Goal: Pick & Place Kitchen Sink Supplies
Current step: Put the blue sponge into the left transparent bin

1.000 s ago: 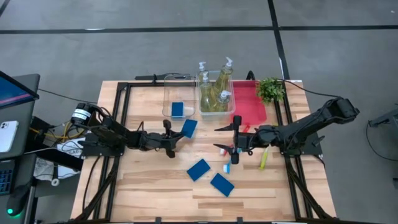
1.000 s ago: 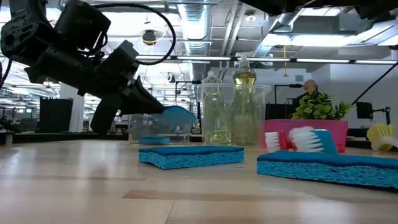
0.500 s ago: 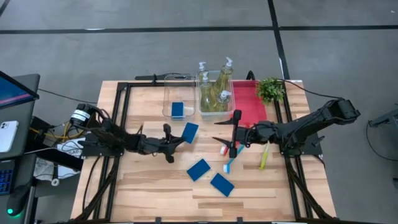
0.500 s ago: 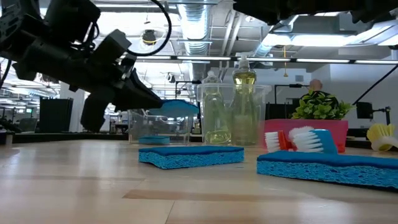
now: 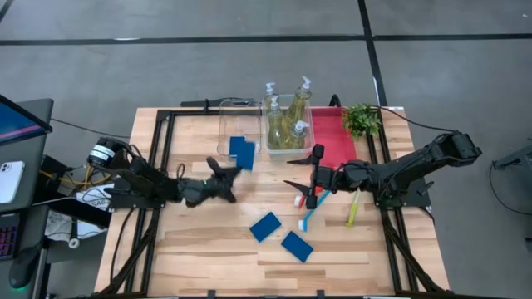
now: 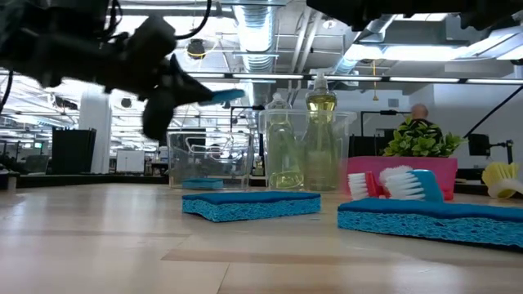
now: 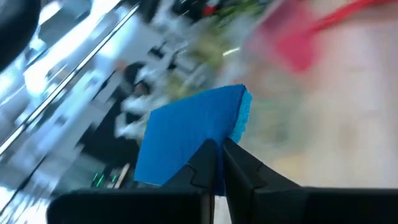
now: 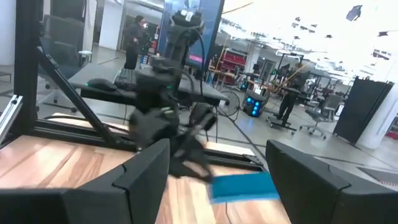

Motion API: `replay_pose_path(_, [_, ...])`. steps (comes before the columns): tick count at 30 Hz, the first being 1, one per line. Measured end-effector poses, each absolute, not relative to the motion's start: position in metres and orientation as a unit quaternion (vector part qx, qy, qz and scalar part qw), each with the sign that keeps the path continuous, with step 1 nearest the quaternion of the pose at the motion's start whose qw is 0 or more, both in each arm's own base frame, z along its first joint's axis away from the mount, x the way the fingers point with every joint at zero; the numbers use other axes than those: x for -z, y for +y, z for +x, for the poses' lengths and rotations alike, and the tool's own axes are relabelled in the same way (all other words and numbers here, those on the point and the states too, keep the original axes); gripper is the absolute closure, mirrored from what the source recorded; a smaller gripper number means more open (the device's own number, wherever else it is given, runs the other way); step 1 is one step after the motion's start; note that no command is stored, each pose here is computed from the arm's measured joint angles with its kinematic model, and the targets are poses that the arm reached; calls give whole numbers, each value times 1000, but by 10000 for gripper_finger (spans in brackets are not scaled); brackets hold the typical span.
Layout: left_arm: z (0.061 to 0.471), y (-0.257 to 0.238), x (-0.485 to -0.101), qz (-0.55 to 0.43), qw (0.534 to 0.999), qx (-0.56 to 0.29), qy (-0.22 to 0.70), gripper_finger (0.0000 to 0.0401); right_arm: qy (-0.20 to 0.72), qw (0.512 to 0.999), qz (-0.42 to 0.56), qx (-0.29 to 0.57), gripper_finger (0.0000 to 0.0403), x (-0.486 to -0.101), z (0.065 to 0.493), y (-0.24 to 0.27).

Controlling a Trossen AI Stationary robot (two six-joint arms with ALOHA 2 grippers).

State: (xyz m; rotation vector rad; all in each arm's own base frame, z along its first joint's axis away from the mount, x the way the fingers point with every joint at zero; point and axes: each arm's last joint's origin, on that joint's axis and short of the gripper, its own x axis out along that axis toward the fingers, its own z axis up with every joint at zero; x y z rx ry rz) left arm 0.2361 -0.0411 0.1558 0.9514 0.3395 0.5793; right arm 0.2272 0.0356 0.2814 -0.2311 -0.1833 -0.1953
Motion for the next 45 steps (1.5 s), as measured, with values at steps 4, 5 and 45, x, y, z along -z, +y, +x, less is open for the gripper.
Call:
replay_pose_path(4, [234,-6,-180,418,835,-331,135,375,-98,984,-114,98,143,-283,227,35])
replay_pose_path(5, [233,4,-186,412,836,-340,125,374,-98,984,-114,99,143,-283,227,35])
replay_pose_path(45, [216,26,-214,137,952,252,-111,261,-103,978,-88,161,143,-284,229,5])
